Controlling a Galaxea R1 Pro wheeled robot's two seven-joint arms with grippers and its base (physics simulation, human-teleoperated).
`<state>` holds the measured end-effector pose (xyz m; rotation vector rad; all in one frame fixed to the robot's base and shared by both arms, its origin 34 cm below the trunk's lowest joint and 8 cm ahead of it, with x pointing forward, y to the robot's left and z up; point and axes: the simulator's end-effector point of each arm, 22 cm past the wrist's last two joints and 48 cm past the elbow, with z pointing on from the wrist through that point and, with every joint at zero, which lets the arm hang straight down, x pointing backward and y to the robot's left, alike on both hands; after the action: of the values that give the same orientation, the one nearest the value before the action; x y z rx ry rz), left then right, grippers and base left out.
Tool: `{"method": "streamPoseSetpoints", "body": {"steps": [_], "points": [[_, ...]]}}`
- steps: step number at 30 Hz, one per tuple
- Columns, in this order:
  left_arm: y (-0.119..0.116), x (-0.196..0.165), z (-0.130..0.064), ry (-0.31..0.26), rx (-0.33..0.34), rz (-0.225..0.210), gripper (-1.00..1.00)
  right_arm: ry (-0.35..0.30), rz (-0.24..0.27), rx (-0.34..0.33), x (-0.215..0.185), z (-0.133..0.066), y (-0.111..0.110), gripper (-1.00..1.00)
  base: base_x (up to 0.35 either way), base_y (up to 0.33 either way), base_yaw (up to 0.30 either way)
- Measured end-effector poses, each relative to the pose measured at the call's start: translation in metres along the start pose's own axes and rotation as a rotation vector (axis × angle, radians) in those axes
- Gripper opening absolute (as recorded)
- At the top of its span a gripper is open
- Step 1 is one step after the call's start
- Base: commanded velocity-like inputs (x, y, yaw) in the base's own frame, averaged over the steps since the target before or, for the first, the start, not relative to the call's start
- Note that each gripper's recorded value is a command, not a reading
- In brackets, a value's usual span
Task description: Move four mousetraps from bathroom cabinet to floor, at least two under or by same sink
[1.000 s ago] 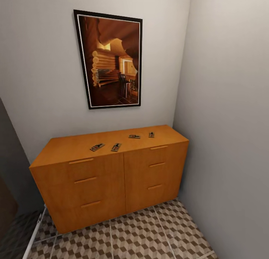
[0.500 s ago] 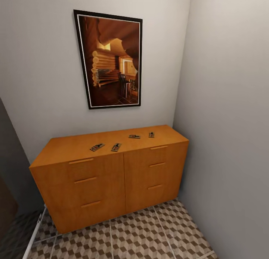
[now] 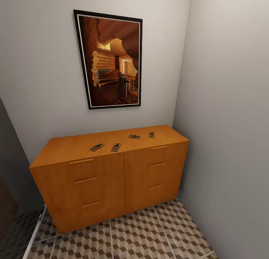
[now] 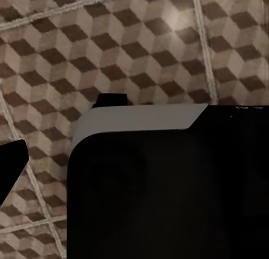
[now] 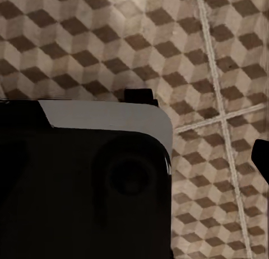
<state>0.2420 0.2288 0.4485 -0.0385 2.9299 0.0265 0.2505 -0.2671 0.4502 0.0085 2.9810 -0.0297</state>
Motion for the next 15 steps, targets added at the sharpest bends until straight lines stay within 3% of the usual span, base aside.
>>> {"method": "streamPoseSetpoints", "body": {"steps": [8,15], "points": [[-0.036,-0.063,-0.007,-0.106,0.045,0.004,1.0,-0.057,0.001,0.025,-0.088,-0.021,-0.019,1.0,0.0,0.0,0.0],[-0.046,-0.155,-0.034,-0.179,0.05,0.043,1.0,-0.12,0.044,0.069,-0.164,-0.064,-0.054,1.0,0.0,0.0,0.0]]}}
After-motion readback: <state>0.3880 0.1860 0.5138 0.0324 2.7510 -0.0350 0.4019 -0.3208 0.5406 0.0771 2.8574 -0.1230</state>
